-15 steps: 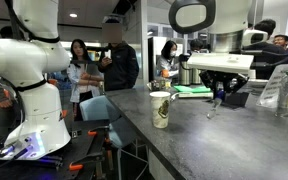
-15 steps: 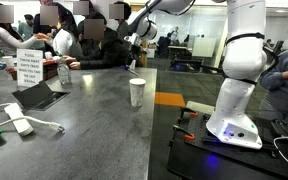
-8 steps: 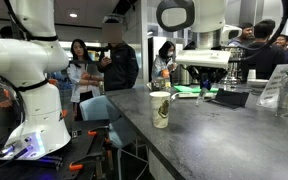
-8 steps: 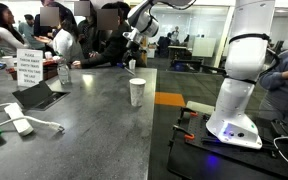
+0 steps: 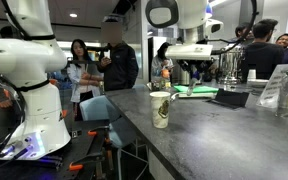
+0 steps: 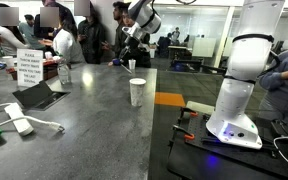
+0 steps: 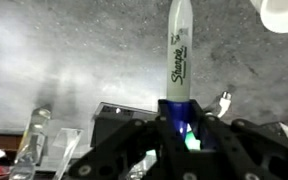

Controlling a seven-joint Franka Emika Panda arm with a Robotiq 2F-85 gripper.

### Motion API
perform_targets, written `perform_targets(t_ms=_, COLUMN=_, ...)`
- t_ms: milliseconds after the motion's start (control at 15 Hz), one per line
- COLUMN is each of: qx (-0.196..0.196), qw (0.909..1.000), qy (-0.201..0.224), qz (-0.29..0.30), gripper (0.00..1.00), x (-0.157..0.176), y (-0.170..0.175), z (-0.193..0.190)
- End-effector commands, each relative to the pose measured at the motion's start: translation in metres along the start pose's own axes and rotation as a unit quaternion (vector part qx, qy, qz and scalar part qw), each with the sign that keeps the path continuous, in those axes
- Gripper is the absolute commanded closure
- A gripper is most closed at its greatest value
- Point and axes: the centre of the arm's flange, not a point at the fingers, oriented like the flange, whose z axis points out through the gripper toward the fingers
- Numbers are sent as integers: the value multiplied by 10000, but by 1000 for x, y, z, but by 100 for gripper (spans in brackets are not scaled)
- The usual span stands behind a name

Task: Place the marker inside the coffee cup

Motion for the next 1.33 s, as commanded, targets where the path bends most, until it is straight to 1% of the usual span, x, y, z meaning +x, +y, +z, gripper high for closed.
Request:
perform_targets(t_ms=0, qx=14, qw=9991, qy=393, qz=-151, gripper=94, x=-11, y=-29, z=-14)
perform_targets(t_ms=133, qx=56, qw=9983, qy=533, qz=-235, gripper=94, x=-16, y=-43, z=-21)
perform_targets(t_ms=267, qx=193, qw=9973, qy=624, qz=-331, gripper=94, x=-21, y=-56, z=-28)
perform_targets(t_ms=600, qx=778, qw=9926, qy=818, qz=-446, gripper=94, x=-27, y=-86, z=-39)
perform_targets(t_ms=800, qx=1151, qw=9864, qy=1021, qz=-584, gripper=94, x=-32, y=-96, z=-47)
perform_targets(t_ms=1067, qx=1381, qw=9796, qy=1131, qz=-927, gripper=94, x=-38, y=-95, z=-41)
perform_targets(t_ms=1267, qx=1324, qw=9798, qy=1136, qz=-975, gripper=94, x=-37, y=-87, z=-26)
